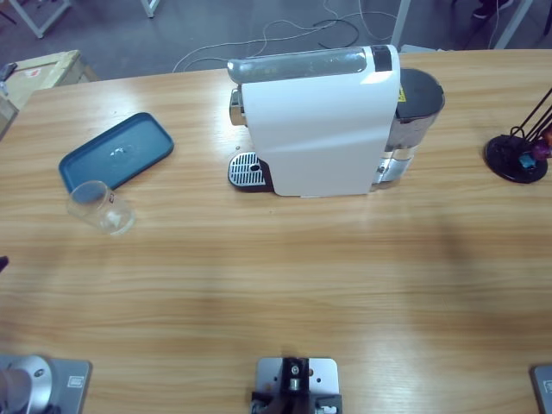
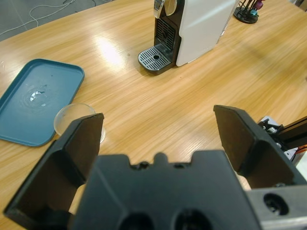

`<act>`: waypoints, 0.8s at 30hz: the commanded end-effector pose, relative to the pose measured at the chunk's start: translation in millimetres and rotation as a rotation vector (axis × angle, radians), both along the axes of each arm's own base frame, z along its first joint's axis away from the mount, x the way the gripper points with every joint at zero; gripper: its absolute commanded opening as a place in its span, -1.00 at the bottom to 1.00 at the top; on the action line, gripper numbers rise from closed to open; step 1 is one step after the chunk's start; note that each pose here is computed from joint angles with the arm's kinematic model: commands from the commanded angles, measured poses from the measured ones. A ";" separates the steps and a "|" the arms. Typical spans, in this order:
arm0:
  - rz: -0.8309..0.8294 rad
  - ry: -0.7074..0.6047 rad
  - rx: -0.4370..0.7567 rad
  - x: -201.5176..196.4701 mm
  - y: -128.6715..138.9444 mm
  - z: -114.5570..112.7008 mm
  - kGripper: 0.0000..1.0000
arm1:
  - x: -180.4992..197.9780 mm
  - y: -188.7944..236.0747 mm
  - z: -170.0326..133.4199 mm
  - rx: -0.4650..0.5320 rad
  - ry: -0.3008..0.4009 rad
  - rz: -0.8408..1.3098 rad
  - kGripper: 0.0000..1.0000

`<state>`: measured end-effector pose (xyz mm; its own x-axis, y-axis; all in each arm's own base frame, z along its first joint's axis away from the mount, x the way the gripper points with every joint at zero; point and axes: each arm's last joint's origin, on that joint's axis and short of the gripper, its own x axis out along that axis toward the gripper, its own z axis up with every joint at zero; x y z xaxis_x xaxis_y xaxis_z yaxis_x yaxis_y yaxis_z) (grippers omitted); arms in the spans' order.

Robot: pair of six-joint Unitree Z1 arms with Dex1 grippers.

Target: Pour coffee

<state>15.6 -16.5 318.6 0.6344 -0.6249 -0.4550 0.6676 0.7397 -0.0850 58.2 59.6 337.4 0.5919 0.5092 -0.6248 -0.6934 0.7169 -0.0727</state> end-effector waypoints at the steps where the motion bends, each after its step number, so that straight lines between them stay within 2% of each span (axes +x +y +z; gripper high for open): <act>1: -0.009 0.011 0.019 1.0 -1.0 -9.9 1.00 | 0.2 0.5 -9.6 -0.023 0.017 -0.009 1.00; 11: -0.006 0.008 0.020 1.2 -0.8 -9.3 1.00 | -0.4 -0.1 -9.3 -0.020 0.014 -0.009 1.00; 13: -0.008 0.007 0.017 5.0 -4.6 -0.8 1.00 | -1.0 -0.9 -9.4 -0.018 0.013 -0.009 1.00; 15: -0.009 0.025 0.027 16.2 -15.2 21.2 1.00 | -0.9 -0.8 -9.5 -0.018 0.013 -0.009 1.00; 18: 0.033 0.160 0.107 55.0 -49.9 62.7 1.00 | 0.0 0.3 -9.5 -0.022 0.016 -0.009 1.00; 20: 0.079 0.219 0.068 81.7 -72.9 77.6 1.00 | 0.0 0.3 -9.5 -0.022 0.016 -0.009 1.00; 21: 0.098 0.274 0.016 96.0 -82.8 84.1 1.00 | -0.1 0.2 -9.4 -0.022 0.015 -0.009 1.00; 22: 0.063 0.406 -0.088 117.3 -95.0 89.1 1.00 | -0.5 -0.4 -9.5 -0.020 0.014 -0.010 1.00; 24: 0.002 0.621 -0.248 159.7 -112.4 82.1 1.00 | -1.8 -2.0 -9.2 -0.015 0.009 -0.010 1.00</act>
